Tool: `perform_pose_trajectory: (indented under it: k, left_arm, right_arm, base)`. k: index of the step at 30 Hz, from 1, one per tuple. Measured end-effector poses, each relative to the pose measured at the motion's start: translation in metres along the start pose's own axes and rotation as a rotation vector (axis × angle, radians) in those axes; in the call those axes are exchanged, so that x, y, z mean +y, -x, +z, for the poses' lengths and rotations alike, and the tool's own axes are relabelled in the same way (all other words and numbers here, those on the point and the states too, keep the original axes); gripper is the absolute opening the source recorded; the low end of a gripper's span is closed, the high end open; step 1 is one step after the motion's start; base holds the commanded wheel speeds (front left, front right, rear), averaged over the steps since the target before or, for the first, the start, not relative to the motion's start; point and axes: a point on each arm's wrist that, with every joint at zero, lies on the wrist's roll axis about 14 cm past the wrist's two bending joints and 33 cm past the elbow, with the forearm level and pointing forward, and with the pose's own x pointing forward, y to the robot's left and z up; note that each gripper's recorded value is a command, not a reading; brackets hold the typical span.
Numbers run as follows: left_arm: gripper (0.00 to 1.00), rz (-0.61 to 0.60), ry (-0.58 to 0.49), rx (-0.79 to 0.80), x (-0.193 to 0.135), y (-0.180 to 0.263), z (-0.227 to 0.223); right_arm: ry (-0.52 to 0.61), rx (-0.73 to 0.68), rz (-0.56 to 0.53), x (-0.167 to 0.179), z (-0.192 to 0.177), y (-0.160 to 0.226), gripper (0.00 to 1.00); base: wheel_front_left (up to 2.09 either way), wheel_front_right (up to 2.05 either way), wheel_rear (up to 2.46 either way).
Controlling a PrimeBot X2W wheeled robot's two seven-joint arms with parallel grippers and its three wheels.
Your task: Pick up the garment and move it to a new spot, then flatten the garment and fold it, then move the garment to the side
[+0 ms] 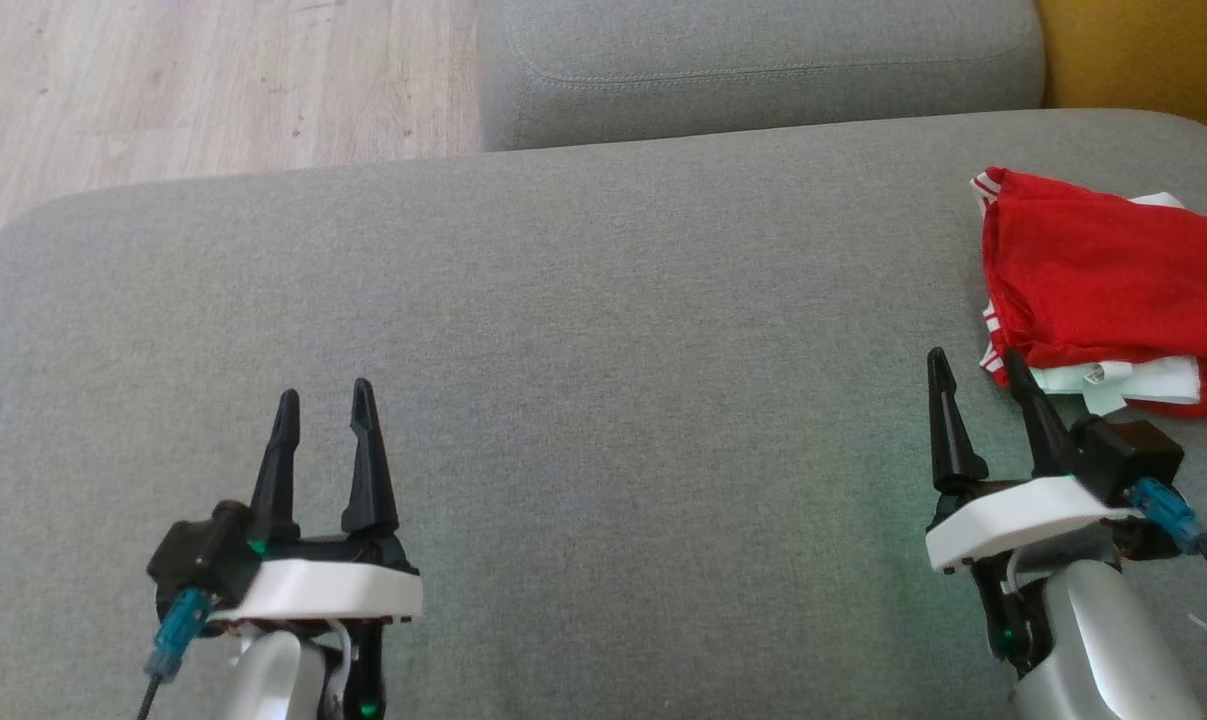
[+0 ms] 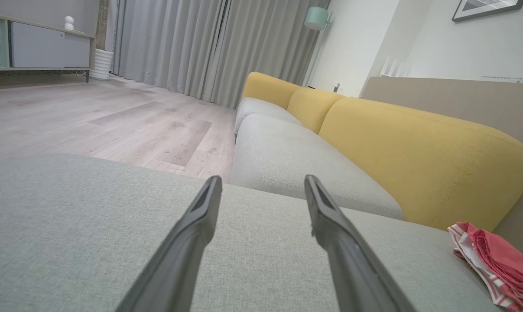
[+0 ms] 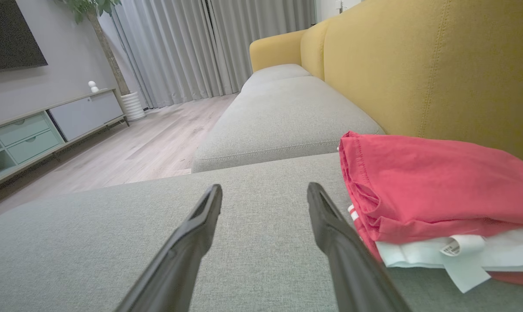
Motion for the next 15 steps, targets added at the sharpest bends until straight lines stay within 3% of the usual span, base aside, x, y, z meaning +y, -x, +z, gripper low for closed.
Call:
perform_pose_trajectory:
  k: [15]
  left_arm:
    - [1.0, -0.004, 0.021, -0.024, -0.0017, 0.0, 0.0076]
  right_arm:
    - [0.003, -0.013, 0.003, 0.0011, 0.0046, 0.0029, 1.0]
  base:
    - [0.0, 0.0, 0.0]
